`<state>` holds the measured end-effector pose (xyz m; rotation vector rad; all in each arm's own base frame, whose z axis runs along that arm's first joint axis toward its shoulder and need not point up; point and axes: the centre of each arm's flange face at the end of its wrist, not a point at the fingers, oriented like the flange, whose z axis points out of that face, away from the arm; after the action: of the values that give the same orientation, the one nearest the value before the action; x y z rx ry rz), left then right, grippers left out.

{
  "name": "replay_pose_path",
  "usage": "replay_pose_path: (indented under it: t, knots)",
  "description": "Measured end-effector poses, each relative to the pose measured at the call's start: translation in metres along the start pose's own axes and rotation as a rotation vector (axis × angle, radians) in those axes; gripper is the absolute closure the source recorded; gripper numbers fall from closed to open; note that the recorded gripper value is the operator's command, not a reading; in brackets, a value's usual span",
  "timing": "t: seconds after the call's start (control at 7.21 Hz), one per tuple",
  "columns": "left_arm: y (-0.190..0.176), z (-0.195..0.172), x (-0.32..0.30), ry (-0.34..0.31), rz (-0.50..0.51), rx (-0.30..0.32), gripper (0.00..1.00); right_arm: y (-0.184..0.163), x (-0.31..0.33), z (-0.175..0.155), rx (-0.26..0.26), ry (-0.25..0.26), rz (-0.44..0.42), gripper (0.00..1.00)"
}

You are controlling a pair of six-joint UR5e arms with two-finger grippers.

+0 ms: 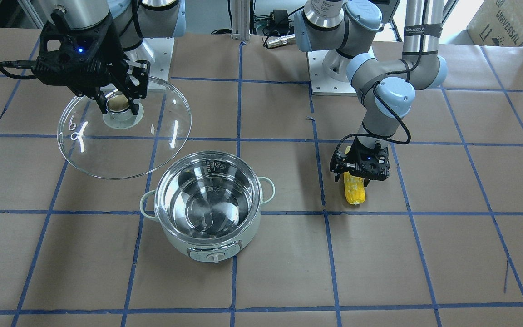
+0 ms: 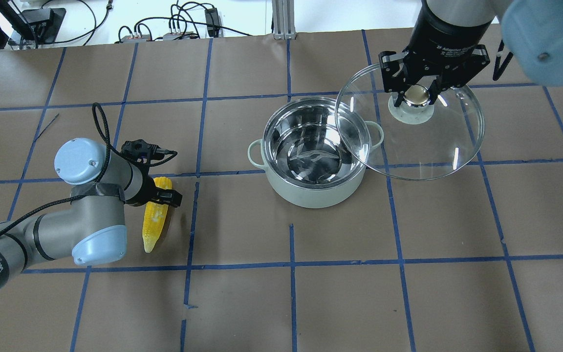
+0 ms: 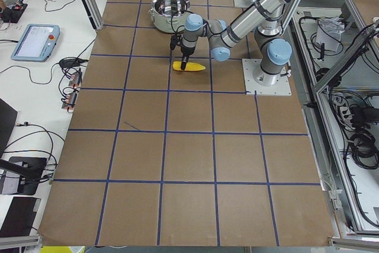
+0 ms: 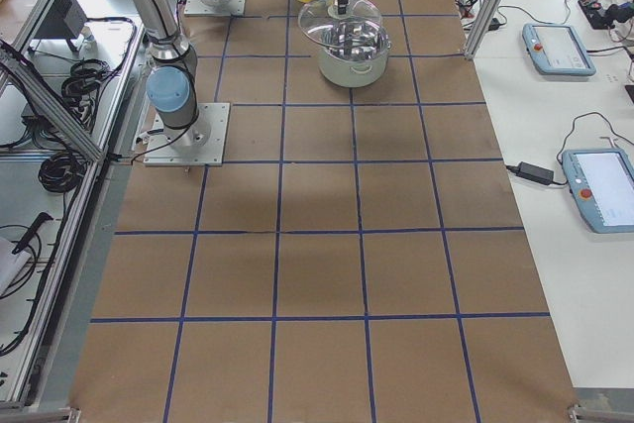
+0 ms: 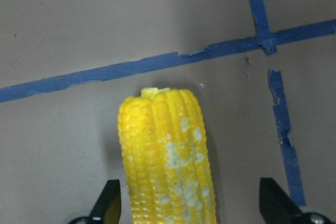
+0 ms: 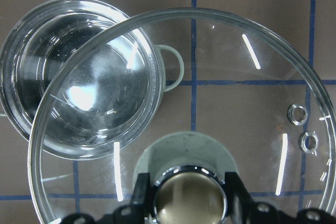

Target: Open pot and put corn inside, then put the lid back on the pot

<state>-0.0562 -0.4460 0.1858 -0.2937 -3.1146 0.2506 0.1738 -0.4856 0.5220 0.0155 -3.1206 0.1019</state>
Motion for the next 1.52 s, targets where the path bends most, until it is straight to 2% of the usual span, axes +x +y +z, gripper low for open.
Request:
replay_pose_path:
  t: [0.14, 0.55, 0.83, 1.25, 1.52]
  knots:
    - [0.000, -0.001, -0.001, -0.004, -0.002, 0.008, 0.98, 0.000, 0.000, -0.001, 0.002, 0.001, 0.000, 0.56]
    - [-0.006, -0.013, -0.004, -0.032, -0.039, 0.018, 0.99, 0.000, 0.001, -0.002, 0.005, 0.016, 0.000, 0.56]
    - [-0.010, -0.041, -0.003, -0.072, -0.108, -0.025, 1.00, 0.000, 0.001, -0.002, 0.005, 0.018, -0.001, 0.58]
    - [-0.030, -0.142, 0.012, -0.066, -0.246, -0.103, 1.00, 0.000, 0.002, -0.001, 0.001, 0.019, -0.003, 0.60]
    - [-0.058, -0.201, 0.059, -0.063, -0.331, -0.119, 0.99, -0.001, 0.001, -0.001, 0.002, 0.018, -0.003, 0.62]
